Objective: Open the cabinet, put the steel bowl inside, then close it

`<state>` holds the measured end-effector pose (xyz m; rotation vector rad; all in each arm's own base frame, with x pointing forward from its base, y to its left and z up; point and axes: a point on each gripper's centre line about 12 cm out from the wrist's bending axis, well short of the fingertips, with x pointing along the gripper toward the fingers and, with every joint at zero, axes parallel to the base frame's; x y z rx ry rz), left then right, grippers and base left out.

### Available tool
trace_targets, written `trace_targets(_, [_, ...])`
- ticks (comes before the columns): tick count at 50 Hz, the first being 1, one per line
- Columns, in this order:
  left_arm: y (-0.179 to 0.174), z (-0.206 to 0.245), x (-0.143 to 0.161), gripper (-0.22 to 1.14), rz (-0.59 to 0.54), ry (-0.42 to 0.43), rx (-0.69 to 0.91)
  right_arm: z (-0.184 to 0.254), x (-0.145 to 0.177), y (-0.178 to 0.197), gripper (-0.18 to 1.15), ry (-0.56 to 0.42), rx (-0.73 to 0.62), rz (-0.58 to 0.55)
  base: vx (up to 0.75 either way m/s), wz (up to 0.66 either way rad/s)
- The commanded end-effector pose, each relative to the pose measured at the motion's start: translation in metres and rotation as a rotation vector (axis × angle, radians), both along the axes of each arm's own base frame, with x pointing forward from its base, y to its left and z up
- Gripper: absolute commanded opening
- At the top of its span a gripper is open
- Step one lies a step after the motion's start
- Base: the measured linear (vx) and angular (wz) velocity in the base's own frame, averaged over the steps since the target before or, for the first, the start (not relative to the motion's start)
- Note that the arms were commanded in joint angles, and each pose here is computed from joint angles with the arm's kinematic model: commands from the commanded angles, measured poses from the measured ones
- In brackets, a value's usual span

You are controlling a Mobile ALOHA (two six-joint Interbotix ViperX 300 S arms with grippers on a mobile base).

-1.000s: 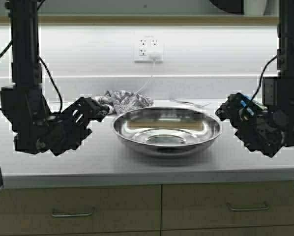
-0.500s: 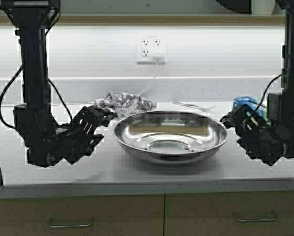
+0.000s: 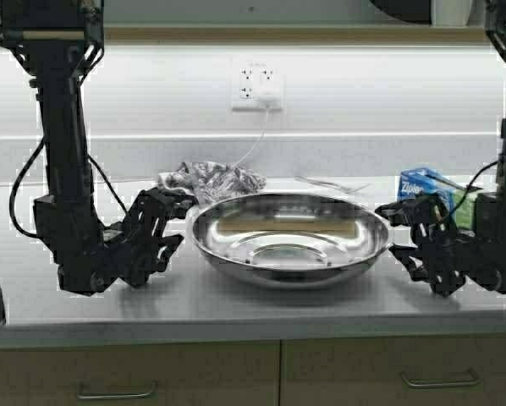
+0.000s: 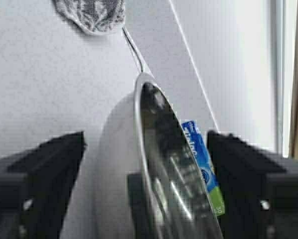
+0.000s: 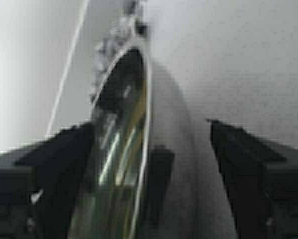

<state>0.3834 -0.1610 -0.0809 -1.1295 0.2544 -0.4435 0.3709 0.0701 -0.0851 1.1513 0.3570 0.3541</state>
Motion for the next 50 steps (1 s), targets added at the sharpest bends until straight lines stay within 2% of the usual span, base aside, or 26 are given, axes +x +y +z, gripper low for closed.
trace_targets(1, [-0.005, 0.01, 0.006, 1.01, -0.023, -0.027, -0.011, 0.006, 0.005, 0.001, 0.94, -0.024, 0.007, 0.009, 0.01, -0.01])
trace_targets(6, [-0.009, 0.009, 0.007, 0.94, -0.057, -0.027, -0.009, 0.006, 0.005, 0.002, 0.8, -0.022, 0.011, 0.013, 0.0, 0.0])
trace_targets(10, [-0.013, 0.009, 0.007, 0.79, -0.086, -0.02, -0.008, 0.007, 0.004, 0.003, 0.59, -0.021, 0.016, 0.023, 0.0, 0.0])
trace_targets(13, [-0.014, 0.009, 0.007, 0.59, -0.097, -0.016, -0.012, 0.007, 0.004, 0.004, 0.43, -0.022, 0.018, 0.034, 0.0, 0.0])
trace_targets(17, [-0.014, 0.01, 0.007, 0.25, -0.099, -0.011, -0.02, 0.009, 0.004, 0.005, 0.21, -0.024, 0.021, 0.038, 0.0, 0.0])
trace_targets(19, [-0.014, 0.012, 0.006, 0.08, -0.097, -0.011, -0.02, 0.011, 0.002, 0.004, 0.12, -0.025, 0.02, 0.037, 0.0, 0.0])
trace_targets(22, [-0.013, 0.013, 0.005, -0.09, -0.097, -0.006, -0.014, 0.014, 0.001, 0.004, 0.02, -0.037, 0.024, 0.038, 0.0, 0.0])
trace_targets(30, [-0.012, 0.018, 0.003, 0.05, -0.097, -0.003, -0.011, 0.028, 0.001, 0.004, 0.08, -0.064, 0.032, 0.037, 0.0, 0.0])
trace_targets(40, [-0.012, 0.035, 0.0, 0.02, -0.097, -0.012, -0.015, 0.045, -0.001, 0.006, 0.07, -0.081, 0.032, 0.046, 0.0, 0.0])
trace_targets(50, [-0.007, 0.063, -0.013, 0.02, -0.097, -0.008, -0.016, 0.051, -0.019, 0.021, 0.07, -0.05, 0.034, 0.087, 0.0, 0.0])
